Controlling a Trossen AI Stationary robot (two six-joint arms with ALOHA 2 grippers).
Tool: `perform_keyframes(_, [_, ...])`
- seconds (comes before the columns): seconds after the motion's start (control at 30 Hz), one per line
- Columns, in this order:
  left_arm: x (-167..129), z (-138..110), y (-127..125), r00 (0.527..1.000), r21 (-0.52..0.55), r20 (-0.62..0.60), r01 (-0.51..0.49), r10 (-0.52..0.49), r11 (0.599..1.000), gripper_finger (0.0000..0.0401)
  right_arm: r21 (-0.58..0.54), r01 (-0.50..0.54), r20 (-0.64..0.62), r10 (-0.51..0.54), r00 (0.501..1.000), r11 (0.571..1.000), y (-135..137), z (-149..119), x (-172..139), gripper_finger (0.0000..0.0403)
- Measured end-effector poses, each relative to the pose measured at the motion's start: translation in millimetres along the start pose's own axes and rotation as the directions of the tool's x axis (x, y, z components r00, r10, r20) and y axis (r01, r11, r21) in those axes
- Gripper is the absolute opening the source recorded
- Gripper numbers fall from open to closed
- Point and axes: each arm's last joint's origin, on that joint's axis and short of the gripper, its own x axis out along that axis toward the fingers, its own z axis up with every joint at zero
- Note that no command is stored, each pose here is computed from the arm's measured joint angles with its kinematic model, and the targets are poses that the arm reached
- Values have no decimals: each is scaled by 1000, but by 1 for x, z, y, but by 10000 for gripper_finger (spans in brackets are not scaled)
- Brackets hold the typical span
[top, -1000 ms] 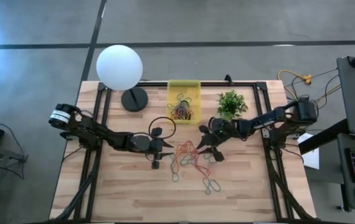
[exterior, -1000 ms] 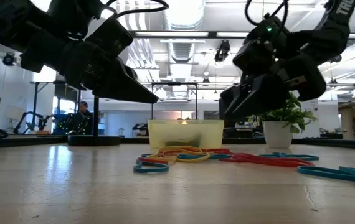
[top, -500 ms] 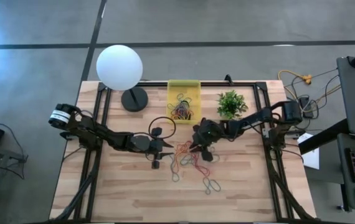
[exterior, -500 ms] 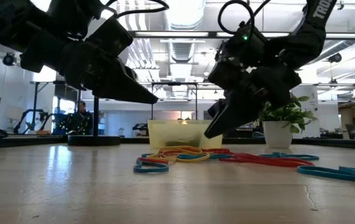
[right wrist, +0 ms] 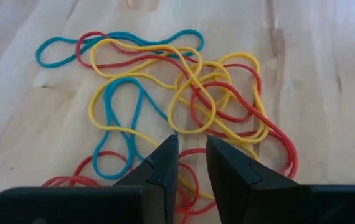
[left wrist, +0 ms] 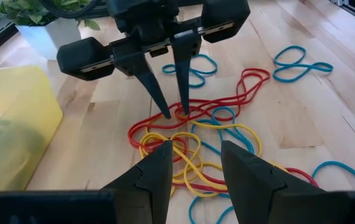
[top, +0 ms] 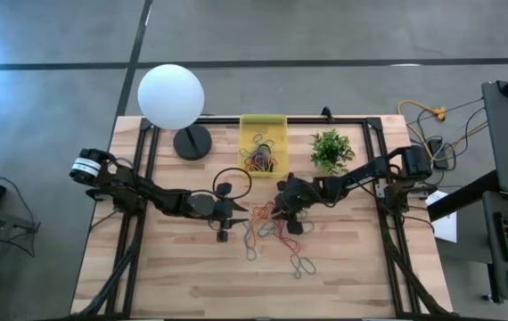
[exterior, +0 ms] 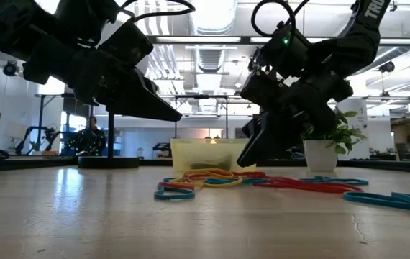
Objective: Pick and place rubber bands into bin
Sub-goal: Put the red rubber band into the yellow bin
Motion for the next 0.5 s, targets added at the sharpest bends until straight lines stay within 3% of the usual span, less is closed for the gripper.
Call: perform_keyframes(0.5, [0,0,0,1000,0,1,0,0,1000,121,-15,69,-29,-69,997,998,8,-4,3,75])
